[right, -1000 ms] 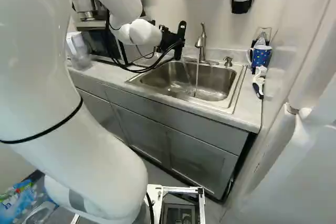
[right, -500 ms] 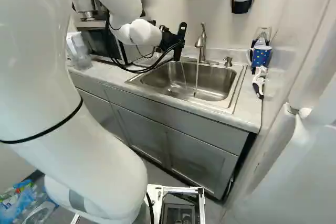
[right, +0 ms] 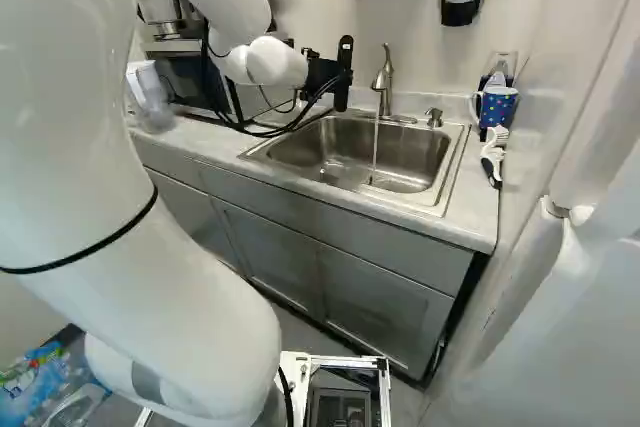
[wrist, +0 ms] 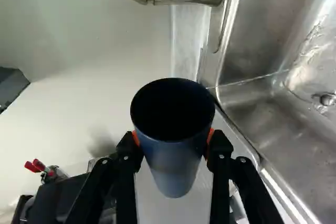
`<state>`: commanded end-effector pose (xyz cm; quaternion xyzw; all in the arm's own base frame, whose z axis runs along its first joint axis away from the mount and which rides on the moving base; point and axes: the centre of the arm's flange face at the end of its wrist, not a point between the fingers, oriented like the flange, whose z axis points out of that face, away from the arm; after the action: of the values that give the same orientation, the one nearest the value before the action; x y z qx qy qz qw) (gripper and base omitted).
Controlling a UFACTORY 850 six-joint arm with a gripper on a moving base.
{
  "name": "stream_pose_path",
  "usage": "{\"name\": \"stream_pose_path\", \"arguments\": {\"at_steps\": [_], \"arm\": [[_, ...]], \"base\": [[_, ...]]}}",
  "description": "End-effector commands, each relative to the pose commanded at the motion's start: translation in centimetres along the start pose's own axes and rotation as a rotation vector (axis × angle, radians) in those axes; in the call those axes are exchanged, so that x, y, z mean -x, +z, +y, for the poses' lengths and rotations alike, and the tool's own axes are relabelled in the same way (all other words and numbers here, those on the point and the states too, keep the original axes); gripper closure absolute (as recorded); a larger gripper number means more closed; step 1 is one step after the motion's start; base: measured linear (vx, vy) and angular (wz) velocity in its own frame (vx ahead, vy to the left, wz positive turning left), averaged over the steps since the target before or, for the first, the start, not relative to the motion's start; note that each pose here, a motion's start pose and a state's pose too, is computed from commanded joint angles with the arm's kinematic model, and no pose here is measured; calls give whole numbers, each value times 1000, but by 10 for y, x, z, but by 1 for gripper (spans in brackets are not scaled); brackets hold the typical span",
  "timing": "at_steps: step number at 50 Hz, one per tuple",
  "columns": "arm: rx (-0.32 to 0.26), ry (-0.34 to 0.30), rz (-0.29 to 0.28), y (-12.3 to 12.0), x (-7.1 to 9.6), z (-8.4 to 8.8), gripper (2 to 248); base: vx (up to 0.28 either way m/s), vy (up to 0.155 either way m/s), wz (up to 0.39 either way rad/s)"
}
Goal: Rinse the cup and place it in the tray
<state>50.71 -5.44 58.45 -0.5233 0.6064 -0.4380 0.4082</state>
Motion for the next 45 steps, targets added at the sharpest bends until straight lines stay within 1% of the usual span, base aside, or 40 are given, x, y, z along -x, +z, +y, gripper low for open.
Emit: {"name": "stream_pose_path", "arguments": {"at_steps": [45], "arm": [[0,-473,0,0,0,0,124]], "base": [[0,0,0]]}}
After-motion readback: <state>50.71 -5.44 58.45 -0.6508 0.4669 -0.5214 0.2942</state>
